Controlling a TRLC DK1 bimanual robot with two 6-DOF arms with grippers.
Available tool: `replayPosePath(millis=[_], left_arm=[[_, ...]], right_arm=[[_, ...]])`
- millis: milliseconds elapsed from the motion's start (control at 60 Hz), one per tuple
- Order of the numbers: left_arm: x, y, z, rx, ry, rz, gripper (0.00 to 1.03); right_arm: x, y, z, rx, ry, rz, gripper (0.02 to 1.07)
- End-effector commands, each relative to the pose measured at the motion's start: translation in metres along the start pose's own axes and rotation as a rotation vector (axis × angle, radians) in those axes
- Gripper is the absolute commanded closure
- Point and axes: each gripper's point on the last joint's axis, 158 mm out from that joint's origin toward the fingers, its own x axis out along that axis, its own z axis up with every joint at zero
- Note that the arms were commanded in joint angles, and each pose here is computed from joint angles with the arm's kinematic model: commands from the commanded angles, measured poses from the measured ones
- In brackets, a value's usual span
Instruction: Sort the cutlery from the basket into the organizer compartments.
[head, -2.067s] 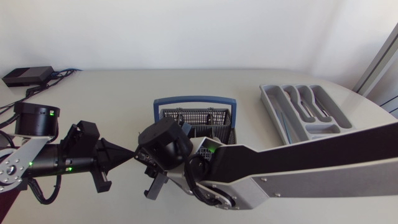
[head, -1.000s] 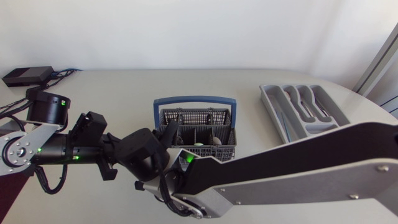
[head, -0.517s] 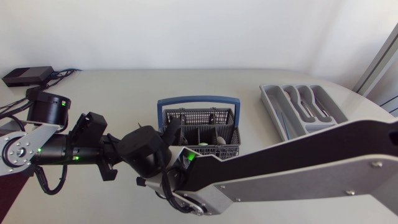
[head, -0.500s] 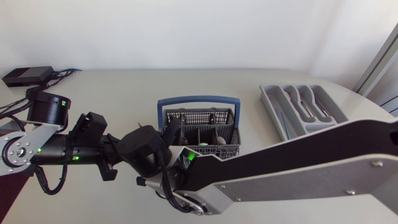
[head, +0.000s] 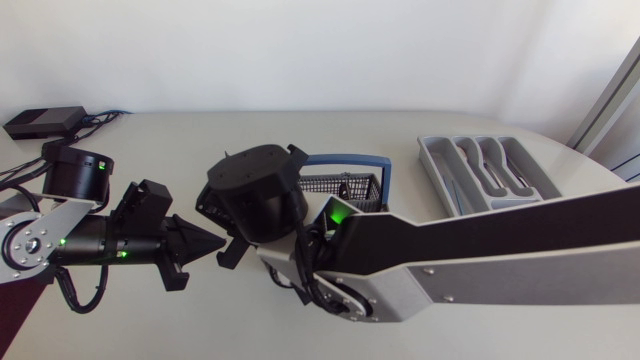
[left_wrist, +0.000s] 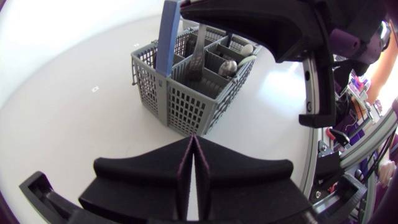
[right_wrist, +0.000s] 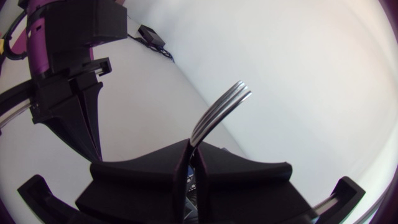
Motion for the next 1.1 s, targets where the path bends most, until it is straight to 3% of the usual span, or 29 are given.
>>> replayPosePath(millis=[0, 683, 1083], left_arm=[[0.0, -0.006, 0.006, 0.012, -0.012, -0.014, 1.0], [0.01, 0.024, 0.027, -0.007, -0.003, 0.165, 0.95], [0.016, 0.0, 0.061, -0.022, -0.045, 0.141, 0.85]], right_arm=[[-0.007, -0.008, 0.002, 0.028, 0.005, 0.023, 1.01], [-0.055, -0.047, 0.048, 0.169, -0.022, 0.178, 1.01], [-0.069, -0.092, 0.017, 0.197, 0.083, 0.1, 1.01]])
